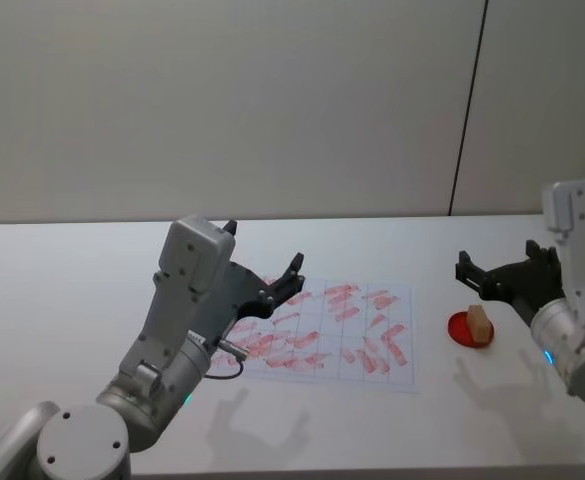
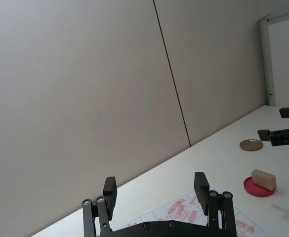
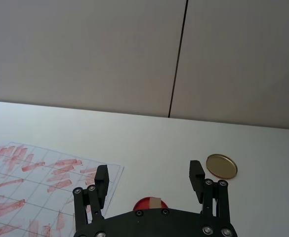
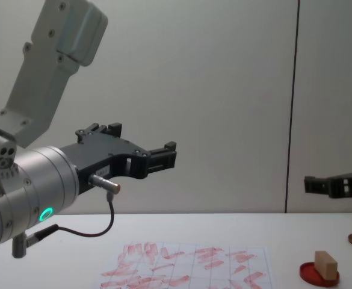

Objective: Use the one hand to pick up the stamp and affix it onto the A4 paper.

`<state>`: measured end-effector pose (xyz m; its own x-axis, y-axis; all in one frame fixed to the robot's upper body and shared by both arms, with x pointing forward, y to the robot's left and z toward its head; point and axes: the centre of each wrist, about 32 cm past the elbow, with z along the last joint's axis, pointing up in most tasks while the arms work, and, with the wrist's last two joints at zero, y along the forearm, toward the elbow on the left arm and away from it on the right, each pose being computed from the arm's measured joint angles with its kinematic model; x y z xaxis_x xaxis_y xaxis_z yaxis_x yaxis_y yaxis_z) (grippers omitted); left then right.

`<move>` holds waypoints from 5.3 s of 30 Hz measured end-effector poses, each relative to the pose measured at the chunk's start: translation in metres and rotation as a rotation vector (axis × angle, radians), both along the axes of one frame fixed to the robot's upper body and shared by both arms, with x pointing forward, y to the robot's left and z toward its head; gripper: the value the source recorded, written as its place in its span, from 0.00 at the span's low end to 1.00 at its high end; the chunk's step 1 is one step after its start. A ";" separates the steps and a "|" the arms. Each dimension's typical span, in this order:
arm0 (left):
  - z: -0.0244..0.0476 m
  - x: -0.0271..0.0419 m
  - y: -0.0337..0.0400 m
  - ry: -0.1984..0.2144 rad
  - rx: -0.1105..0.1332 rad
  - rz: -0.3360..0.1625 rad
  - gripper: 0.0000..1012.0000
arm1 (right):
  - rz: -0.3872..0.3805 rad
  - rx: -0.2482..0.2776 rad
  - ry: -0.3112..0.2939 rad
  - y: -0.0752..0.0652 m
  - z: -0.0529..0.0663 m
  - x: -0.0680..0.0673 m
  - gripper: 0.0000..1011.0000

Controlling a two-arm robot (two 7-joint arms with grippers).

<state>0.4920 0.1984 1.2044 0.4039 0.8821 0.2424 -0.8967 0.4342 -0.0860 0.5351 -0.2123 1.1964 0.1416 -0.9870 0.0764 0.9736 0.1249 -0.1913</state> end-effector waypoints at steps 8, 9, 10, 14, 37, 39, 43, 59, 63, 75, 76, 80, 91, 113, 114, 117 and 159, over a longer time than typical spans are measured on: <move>0.0000 0.0000 0.0000 0.000 0.000 0.000 0.98 | -0.017 0.004 0.047 -0.001 -0.007 0.016 0.99; 0.0000 0.0000 0.0000 0.000 0.000 0.000 0.98 | -0.019 0.004 0.054 -0.001 -0.009 0.017 0.99; 0.0000 0.0000 0.0000 0.000 0.000 0.000 0.98 | -0.020 0.003 0.057 -0.001 -0.010 0.018 0.99; 0.0000 0.0000 0.0000 0.000 0.000 0.000 0.98 | -0.025 0.002 0.081 -0.001 -0.015 0.024 0.99; 0.0000 0.0000 0.0000 0.000 0.000 0.000 0.98 | -0.050 -0.029 0.188 -0.004 -0.049 0.042 0.99; 0.0000 0.0000 0.0000 0.000 0.000 0.000 0.98 | -0.050 -0.033 0.195 -0.004 -0.052 0.044 0.99; 0.0000 0.0000 0.0000 0.000 0.000 0.000 0.98 | -0.049 -0.038 0.204 -0.004 -0.056 0.046 0.99; 0.0000 0.0000 0.0000 0.000 0.000 0.000 0.98 | -0.036 -0.058 0.231 0.002 -0.069 0.055 0.88; 0.0000 0.0000 0.0000 0.000 0.000 0.000 0.98 | -0.034 -0.063 0.237 0.004 -0.071 0.057 0.78; 0.0000 0.0000 0.0000 0.000 0.000 0.000 0.98 | -0.039 -0.078 0.256 0.007 -0.079 0.061 0.41; 0.0000 0.0000 0.0000 0.000 0.000 0.000 0.98 | -0.040 -0.078 0.257 0.007 -0.079 0.061 0.39; 0.0000 0.0000 0.0000 0.000 0.000 0.000 0.98 | -0.043 -0.082 0.261 0.008 -0.081 0.062 0.25; 0.0000 0.0000 0.0000 0.000 0.000 0.000 0.98 | -0.052 -0.089 0.267 0.009 -0.082 0.064 0.22; 0.0000 0.0000 0.0000 0.000 0.000 0.000 0.98 | -0.058 -0.063 0.229 0.012 -0.071 0.068 0.22; 0.0000 0.0000 0.0000 0.000 0.000 0.000 0.98 | -0.054 -0.058 0.212 0.013 -0.067 0.068 0.22; 0.0000 0.0000 0.0000 0.000 0.000 0.000 0.98 | -0.044 -0.048 0.180 0.015 -0.059 0.069 0.21; 0.0000 0.0000 0.0000 0.000 0.000 0.000 0.98 | 0.218 -0.052 0.053 0.068 -0.014 0.038 0.22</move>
